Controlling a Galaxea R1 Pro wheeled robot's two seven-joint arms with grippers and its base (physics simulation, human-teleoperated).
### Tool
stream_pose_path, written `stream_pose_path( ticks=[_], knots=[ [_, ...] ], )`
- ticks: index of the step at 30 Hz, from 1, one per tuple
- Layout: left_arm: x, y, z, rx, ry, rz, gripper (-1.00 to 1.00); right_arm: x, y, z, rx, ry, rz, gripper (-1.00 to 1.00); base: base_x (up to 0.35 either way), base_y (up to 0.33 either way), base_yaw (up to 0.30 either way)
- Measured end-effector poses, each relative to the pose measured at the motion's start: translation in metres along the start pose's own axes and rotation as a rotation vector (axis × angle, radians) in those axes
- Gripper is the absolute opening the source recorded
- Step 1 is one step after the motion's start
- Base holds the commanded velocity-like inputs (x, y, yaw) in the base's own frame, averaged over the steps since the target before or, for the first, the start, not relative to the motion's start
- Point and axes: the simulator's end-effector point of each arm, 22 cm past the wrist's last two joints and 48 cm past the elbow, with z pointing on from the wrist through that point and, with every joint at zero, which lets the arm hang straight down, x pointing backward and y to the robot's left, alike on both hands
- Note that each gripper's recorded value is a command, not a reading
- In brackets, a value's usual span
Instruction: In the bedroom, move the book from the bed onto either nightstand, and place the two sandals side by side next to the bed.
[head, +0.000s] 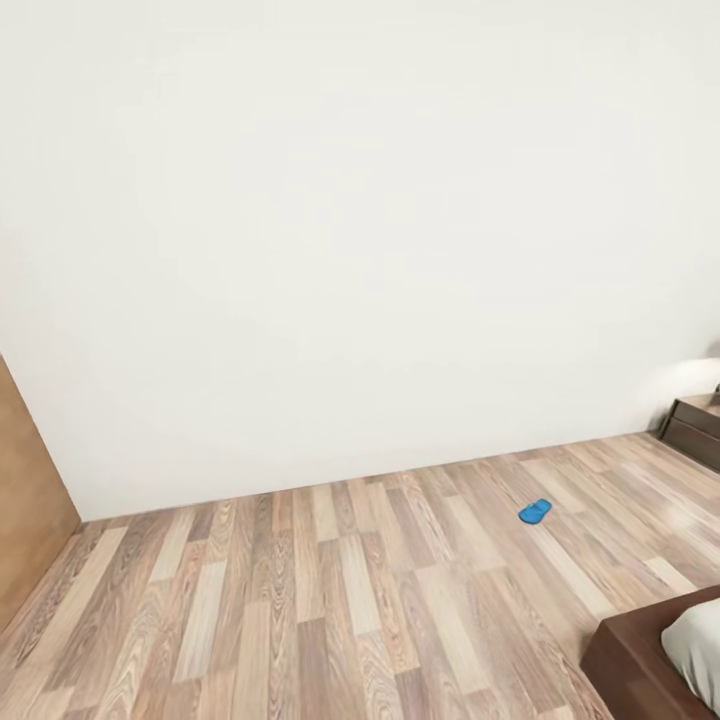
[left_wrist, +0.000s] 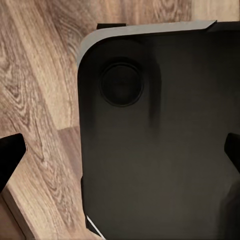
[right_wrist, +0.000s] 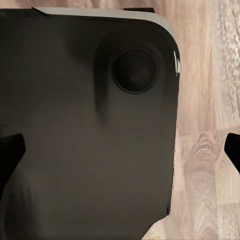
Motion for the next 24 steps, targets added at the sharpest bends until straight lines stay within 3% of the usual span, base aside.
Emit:
stream_pose_path(
  ticks=[9,24],
  knots=[
    [-0.0008,0.0008,0.0000,-0.001,-0.003,0.000,1.00,-0.0005,0.0016,0.0000,-0.002,-0.001,0.000,1.00,0.283,0.188,-0.081],
    [-0.0011,-0.0010,0.0000,0.001,-0.004,0.000,1.00,-0.0007,0.0012,0.0000,-0.002,-0.002,0.000,1.00,0.274,0.162,-0.266]
  ],
)
